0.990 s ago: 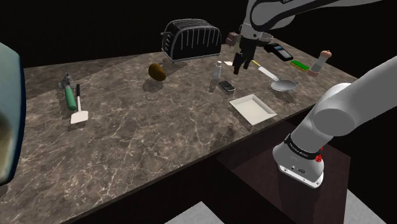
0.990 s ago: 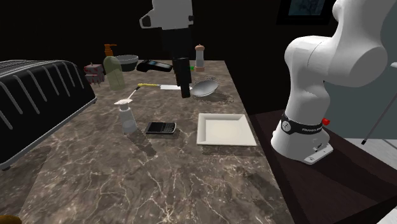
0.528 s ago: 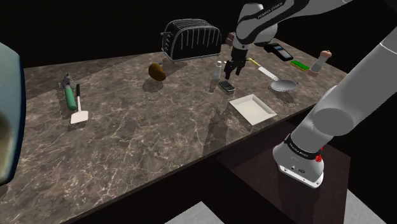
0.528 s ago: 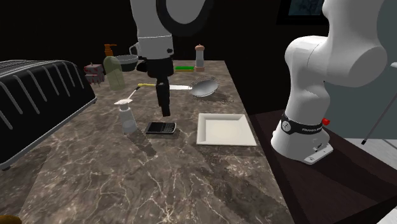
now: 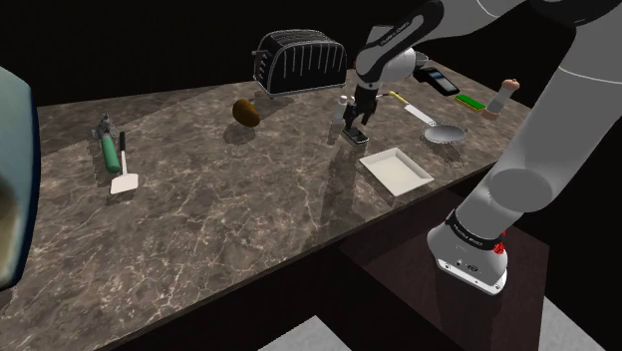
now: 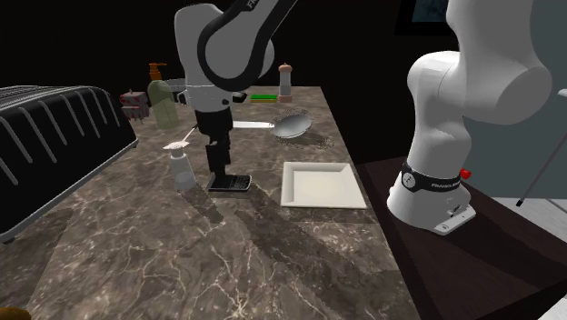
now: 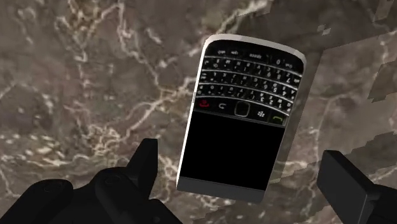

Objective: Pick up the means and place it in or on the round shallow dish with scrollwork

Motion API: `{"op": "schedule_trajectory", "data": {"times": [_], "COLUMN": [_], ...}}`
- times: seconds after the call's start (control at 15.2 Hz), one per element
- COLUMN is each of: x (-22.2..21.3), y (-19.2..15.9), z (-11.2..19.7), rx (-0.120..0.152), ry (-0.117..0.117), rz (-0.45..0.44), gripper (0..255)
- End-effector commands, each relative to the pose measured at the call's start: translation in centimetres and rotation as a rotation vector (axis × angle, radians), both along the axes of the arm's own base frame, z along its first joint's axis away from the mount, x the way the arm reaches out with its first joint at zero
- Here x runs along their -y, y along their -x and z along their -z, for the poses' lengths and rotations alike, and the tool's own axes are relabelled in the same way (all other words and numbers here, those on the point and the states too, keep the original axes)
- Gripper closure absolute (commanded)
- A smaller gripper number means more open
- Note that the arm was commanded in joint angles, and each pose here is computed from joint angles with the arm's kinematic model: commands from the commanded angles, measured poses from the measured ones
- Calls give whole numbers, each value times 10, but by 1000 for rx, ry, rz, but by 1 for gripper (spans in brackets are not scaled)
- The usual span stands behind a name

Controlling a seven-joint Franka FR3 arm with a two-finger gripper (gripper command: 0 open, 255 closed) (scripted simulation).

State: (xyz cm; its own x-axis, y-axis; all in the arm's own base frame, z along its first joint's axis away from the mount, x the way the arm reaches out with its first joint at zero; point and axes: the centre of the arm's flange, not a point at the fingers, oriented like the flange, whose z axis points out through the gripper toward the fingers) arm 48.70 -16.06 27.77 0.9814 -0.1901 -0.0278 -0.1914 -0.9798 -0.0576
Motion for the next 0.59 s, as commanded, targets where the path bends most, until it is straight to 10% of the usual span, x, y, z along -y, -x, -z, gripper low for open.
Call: {"op": "schedule_trajectory", "data": {"times": [0.0, 0.53], "x": [-1, -2], "y": [0, 1], "z": [11, 30], "rx": [1, 1], "ry": [0, 0], "rz": [1, 1], "gripper": [0, 0]}}
